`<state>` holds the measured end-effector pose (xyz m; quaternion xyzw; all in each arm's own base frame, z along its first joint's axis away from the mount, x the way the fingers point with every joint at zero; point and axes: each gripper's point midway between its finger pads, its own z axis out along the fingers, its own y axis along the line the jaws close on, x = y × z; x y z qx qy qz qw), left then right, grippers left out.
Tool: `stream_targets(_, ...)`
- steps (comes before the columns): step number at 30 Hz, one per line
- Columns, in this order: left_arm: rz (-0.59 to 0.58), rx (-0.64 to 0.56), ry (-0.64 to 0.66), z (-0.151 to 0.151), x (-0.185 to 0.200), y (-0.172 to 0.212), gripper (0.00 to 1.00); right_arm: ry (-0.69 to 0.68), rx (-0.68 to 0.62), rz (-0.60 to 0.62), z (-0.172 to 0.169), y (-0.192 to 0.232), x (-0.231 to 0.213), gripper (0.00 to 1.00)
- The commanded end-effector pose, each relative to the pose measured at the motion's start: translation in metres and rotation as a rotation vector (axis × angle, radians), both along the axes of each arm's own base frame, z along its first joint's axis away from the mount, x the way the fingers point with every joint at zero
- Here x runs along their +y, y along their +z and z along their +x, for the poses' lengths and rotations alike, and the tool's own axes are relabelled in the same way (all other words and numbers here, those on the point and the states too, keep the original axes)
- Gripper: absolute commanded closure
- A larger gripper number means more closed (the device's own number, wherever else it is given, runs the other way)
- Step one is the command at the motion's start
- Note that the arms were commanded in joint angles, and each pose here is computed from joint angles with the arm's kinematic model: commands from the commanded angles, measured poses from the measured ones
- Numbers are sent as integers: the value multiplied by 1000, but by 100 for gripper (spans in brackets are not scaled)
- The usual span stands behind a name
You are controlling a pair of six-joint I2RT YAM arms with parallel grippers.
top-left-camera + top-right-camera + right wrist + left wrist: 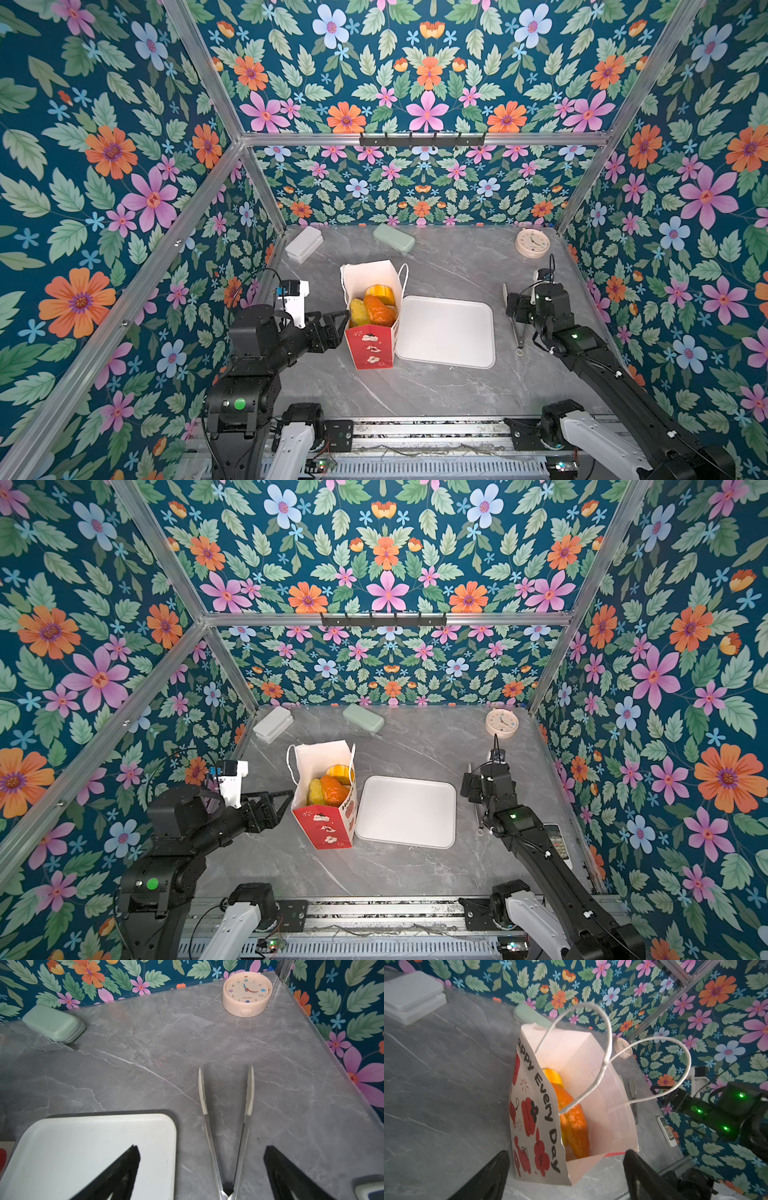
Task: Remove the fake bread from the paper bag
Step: 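Move the left gripper to the paper bag rim while the right gripper approaches the tongs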
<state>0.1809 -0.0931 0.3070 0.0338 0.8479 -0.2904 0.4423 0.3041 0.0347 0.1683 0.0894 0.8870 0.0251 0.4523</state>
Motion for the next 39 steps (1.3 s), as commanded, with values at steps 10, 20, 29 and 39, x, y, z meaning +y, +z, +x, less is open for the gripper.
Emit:
stream_targets(10,76,-13,28,34,8,-9,16,-13,0,27,-12,-8,-2,5)
stream_targets(20,64,-24,32,60,5,-10,19,-17,12,21,-9,-15,-2,5)
stream_targets(29,152,14,67,77,5,-32,20,-16,30,21,-4,-21,0,5)
stream_targets(39,283,34,143,89,4,-44,38,-16,44,15,-2,-26,0,5)
